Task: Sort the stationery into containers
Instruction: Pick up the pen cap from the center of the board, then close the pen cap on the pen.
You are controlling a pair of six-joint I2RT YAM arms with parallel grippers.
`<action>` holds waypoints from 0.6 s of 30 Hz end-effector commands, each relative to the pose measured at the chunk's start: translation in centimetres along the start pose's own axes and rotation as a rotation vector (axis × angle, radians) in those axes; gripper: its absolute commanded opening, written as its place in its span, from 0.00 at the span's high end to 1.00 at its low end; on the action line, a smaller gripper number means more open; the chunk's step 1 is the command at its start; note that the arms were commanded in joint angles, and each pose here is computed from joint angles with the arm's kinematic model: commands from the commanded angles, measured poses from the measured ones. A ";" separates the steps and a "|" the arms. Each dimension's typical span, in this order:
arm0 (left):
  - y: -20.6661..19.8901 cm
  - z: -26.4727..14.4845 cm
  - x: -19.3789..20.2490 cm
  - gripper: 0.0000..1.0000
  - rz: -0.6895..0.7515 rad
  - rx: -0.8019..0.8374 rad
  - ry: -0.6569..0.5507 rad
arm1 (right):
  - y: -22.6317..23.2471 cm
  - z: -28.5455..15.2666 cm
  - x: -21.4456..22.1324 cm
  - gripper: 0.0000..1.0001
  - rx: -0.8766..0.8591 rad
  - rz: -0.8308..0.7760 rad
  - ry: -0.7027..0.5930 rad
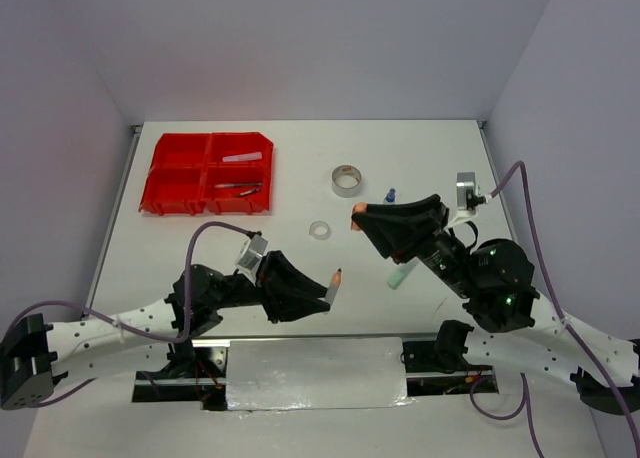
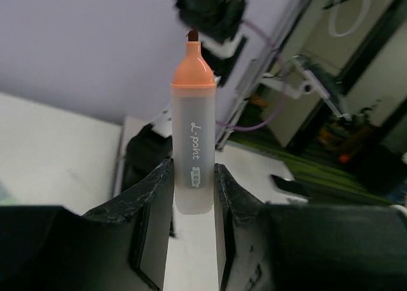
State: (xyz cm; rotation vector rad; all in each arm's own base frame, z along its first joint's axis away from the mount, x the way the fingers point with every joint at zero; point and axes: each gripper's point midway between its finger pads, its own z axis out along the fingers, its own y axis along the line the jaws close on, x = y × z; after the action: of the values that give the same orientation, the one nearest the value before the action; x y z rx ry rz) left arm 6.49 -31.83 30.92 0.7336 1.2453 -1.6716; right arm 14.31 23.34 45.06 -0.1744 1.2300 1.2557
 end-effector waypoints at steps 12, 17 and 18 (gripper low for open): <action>-7.5 -0.3 -4.3 1.00 0.042 0.384 -0.186 | 7.7 -3.7 1.6 1.00 -0.537 -0.004 -0.017; -7.0 0.2 -3.8 1.00 0.038 0.362 -0.167 | 8.0 -3.2 1.3 1.00 -0.540 -0.006 -0.039; -6.9 0.3 -3.6 1.00 0.034 0.362 -0.163 | 8.2 -3.0 0.8 1.00 -0.537 -0.005 -0.051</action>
State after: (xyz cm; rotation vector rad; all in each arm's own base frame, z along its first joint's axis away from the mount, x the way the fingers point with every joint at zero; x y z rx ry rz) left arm 2.70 -31.30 35.08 0.8025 0.9599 -1.9047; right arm 7.01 26.04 44.30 -0.5512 0.9552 1.5263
